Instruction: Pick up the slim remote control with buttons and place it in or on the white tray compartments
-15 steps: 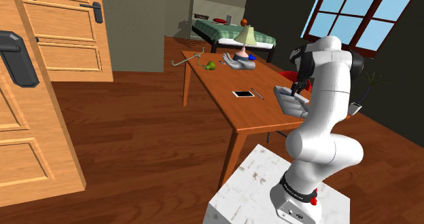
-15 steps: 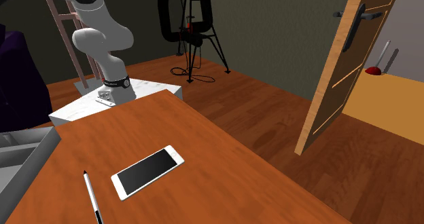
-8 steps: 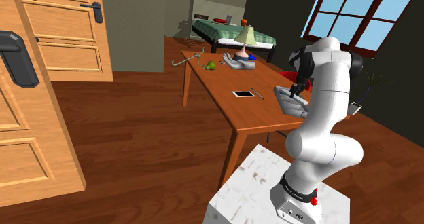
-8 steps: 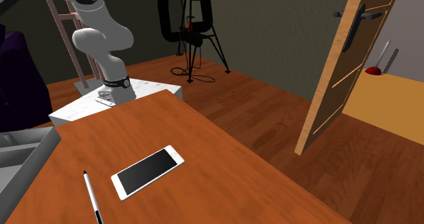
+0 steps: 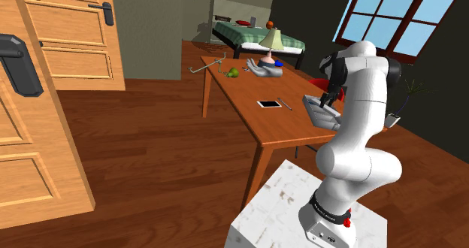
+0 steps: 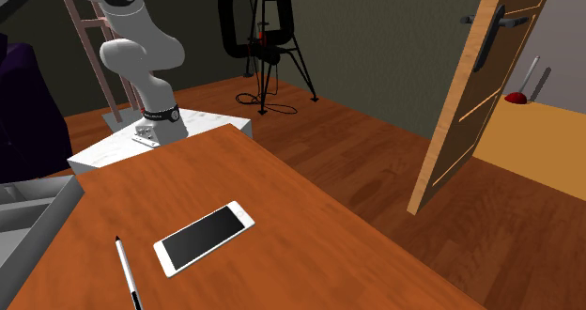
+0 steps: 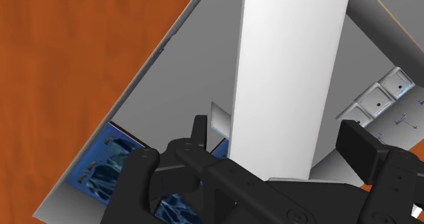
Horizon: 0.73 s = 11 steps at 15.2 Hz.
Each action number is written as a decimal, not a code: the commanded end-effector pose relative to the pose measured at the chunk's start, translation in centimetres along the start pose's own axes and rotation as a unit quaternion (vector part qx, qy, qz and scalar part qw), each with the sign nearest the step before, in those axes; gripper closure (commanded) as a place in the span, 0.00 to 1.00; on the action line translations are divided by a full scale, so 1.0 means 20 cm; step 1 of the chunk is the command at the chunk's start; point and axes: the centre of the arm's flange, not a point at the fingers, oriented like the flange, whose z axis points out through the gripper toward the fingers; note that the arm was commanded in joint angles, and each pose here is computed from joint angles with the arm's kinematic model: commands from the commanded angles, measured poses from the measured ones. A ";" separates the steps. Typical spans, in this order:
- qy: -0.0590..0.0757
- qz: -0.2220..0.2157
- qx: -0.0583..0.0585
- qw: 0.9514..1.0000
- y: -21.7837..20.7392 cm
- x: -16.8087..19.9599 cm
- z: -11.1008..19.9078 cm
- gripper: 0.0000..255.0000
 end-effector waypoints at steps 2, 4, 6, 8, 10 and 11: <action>0.000 0.000 0.000 1.000 0.00 0.00 -0.07 0.00; 0.000 0.000 0.000 1.000 0.00 0.00 -0.20 0.00; 0.000 0.000 0.000 1.000 0.00 0.00 -0.25 0.00; 0.000 0.000 0.000 1.000 0.00 0.00 -0.25 0.00; 0.000 0.000 0.000 1.000 0.00 0.00 -0.25 0.00; 0.000 0.000 0.000 1.000 0.00 0.00 -0.25 0.00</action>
